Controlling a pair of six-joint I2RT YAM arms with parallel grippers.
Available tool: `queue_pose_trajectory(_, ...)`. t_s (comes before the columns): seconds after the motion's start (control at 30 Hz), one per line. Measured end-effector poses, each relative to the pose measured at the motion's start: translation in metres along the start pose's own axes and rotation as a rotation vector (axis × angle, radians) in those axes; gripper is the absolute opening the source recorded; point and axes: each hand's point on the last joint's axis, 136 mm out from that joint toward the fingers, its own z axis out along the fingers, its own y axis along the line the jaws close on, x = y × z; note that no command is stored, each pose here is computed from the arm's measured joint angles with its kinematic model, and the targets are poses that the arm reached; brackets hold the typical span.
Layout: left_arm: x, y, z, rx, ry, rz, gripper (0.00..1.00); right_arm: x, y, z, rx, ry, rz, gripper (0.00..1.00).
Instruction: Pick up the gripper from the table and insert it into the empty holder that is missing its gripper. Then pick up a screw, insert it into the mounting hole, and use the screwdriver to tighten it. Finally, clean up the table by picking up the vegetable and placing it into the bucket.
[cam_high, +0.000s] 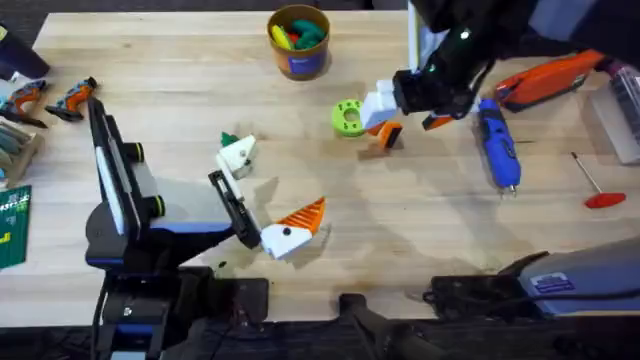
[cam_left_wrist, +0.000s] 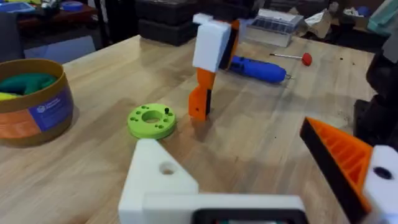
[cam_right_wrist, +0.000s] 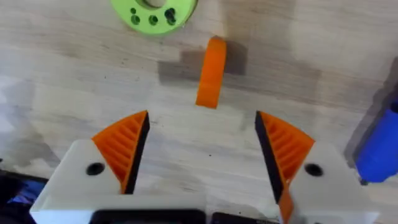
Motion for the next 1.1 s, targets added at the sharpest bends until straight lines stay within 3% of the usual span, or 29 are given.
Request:
queue_pose_trajectory(0.43,0.000,0.000,0.000,0.000,0.000,0.000,0.986,-0.017,-0.007,0.022,0.057,-0.012,0.037,0.990)
queue_pose_trajectory(1.1,0.000,0.000,0.000,0.000,0.000,0.000,0.985,-0.015,-0.003,0.045,0.078,0.039,0.070,0.989)
